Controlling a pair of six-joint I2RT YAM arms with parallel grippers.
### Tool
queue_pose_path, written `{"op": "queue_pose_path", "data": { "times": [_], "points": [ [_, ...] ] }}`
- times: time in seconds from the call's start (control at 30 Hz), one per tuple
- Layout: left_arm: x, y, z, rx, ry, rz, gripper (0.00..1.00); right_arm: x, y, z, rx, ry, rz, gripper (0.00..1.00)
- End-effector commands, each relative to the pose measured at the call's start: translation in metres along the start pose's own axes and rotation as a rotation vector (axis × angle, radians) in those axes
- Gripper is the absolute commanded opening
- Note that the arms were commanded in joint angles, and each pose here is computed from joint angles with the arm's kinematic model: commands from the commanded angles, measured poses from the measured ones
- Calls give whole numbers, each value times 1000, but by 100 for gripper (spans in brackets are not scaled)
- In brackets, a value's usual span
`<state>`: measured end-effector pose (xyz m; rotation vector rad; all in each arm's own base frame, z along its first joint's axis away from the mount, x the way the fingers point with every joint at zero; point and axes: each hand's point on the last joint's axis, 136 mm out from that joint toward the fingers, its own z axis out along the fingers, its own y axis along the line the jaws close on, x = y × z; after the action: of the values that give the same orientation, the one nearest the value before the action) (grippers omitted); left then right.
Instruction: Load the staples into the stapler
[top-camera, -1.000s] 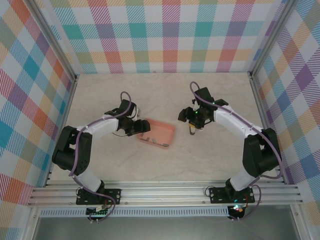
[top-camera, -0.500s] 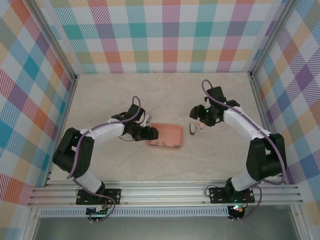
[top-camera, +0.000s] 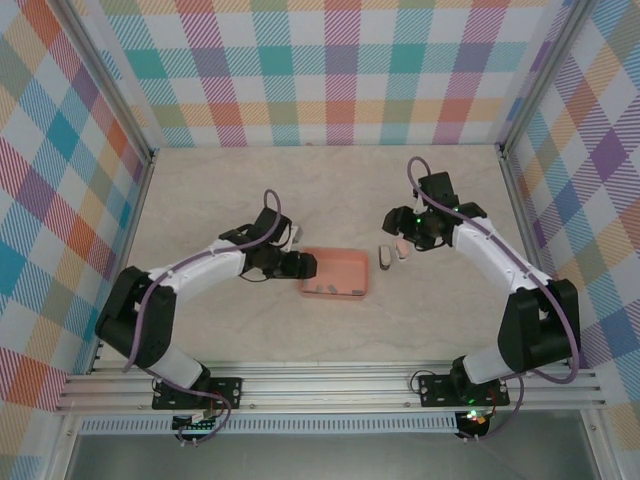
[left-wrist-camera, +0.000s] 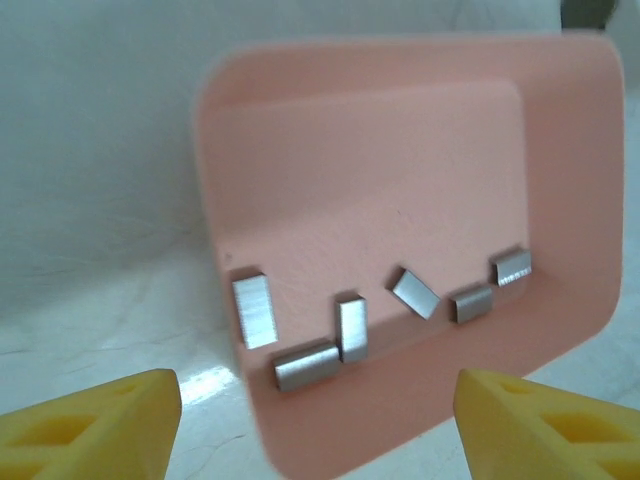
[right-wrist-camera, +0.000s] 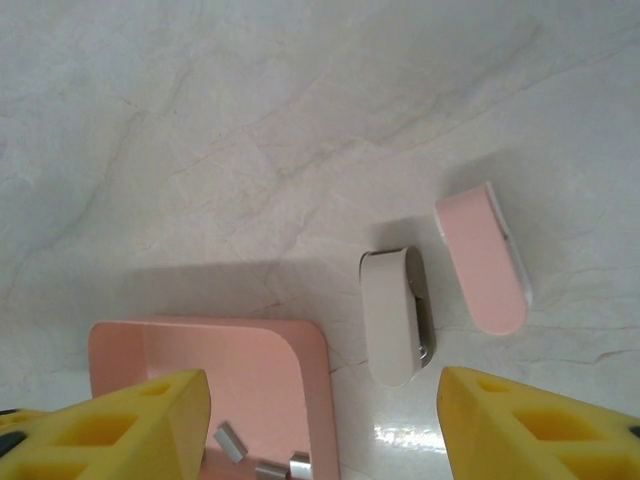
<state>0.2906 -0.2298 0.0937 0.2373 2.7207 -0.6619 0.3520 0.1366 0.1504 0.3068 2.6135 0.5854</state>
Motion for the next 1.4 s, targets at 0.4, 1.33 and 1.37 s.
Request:
{"op": "queue_pose_path", "data": {
  "times": [0.4, 1.33, 1.37],
  "points": [
    [-122, 107, -157, -574, -792, -34, 100, -65, -46, -28, 223, -447, -260, 99],
    [-93, 209, -143, -744, -1008, 22, 100, -71, -105, -3, 303, -695, -455, 99],
    [-94, 207, -142, -722, -1007, 17, 100, -68, -108, -2, 300, -699, -446, 99]
  ]
}}
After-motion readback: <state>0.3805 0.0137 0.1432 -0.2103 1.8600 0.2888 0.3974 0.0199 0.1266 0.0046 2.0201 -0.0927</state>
